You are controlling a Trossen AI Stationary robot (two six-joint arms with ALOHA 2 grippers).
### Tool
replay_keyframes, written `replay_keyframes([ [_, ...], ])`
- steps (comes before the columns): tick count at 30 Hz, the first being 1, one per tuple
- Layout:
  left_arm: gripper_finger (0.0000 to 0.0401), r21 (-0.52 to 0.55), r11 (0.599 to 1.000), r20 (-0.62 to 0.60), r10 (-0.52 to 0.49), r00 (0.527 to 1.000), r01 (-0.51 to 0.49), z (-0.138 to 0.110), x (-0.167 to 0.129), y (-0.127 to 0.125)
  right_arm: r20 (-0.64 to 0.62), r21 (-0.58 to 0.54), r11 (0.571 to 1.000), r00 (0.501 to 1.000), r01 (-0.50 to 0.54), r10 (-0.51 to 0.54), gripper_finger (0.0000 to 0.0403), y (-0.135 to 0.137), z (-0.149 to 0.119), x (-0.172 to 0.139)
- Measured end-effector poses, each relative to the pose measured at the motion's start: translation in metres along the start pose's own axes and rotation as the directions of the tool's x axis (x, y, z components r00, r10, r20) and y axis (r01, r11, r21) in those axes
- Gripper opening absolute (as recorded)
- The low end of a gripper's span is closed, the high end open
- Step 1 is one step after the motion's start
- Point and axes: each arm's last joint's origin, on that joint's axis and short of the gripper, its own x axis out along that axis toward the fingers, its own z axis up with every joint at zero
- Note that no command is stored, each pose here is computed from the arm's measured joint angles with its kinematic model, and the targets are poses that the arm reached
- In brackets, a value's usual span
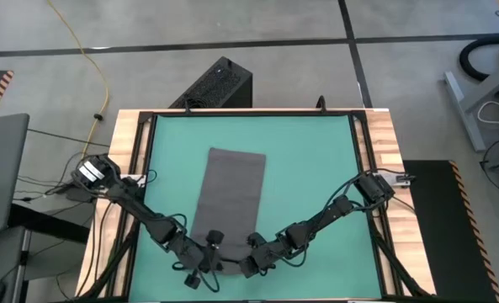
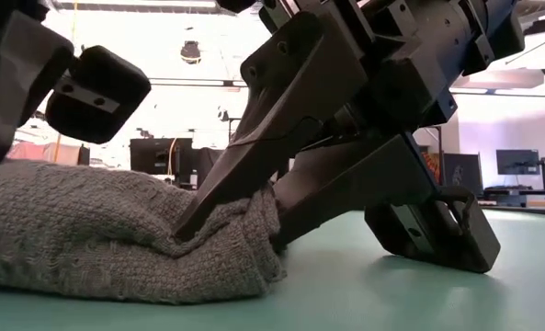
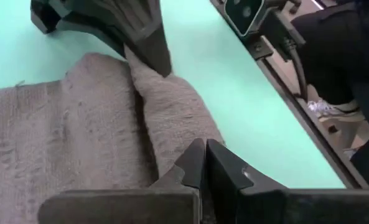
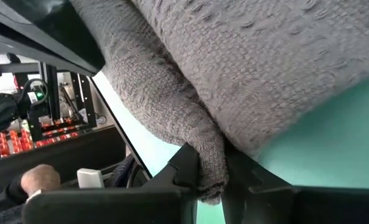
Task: Roll towel
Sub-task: Roll the gray towel
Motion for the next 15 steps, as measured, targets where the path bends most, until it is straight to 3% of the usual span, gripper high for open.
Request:
replay_keyframes([
  [7, 0.0000, -0.022, 1.000, -0.065, 0.013, 0.998, -0.014, -0.011, 0.007, 0.001, -0.003, 0.009, 1.000, 1.000, -0.018, 0.018, 0.0106, 0.002, -0.001, 0.000],
  [15, 0.0000, -0.022, 0.998, -0.112, 0.055, 0.992, -0.058, -0.015, 0.007, 0.007, -0.050, -0.117, 0.991, 0.997, -0.063, 0.058, 0.0171, 0.016, -0.003, -0.002],
])
